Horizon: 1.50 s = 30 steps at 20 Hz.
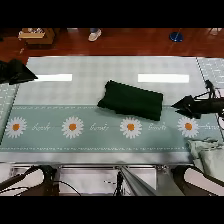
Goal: Fold the shirts.
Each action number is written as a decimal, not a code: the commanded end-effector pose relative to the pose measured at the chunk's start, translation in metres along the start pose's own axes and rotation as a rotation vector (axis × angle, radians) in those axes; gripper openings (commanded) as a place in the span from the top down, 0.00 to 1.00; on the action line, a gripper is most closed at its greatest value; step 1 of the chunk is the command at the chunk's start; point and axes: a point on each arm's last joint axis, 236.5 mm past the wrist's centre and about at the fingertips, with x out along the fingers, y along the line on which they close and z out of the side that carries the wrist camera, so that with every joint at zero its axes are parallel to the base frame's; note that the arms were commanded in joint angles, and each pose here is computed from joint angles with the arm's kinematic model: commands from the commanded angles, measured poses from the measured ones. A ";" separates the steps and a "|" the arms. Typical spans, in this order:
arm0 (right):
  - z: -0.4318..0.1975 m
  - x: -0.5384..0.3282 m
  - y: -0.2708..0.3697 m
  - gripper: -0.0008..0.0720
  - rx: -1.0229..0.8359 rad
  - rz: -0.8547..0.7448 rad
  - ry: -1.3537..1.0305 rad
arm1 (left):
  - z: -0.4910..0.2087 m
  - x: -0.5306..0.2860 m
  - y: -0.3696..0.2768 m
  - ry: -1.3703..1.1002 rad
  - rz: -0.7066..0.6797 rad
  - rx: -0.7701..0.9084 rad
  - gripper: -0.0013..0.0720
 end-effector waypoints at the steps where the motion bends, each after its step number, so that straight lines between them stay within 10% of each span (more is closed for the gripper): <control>1: 0.007 0.038 0.013 0.30 0.099 0.151 -0.106 | -0.018 0.017 0.008 0.060 -0.013 -0.040 0.60; 7: -0.016 0.104 0.029 0.35 0.080 0.111 -0.021 | -0.023 0.033 -0.012 0.092 -0.032 0.010 0.60; 10: -0.005 0.107 0.054 0.96 0.105 0.181 -0.061 | -0.025 0.038 -0.021 0.105 -0.040 0.035 0.60; 21: 0.042 -0.093 0.157 0.96 -0.191 0.302 -0.339 | -0.026 0.038 -0.023 0.107 -0.045 0.089 0.61; 30: 0.015 -0.276 0.045 0.96 0.053 -0.302 -0.575 | -0.013 0.040 -0.020 0.054 -0.032 0.143 0.61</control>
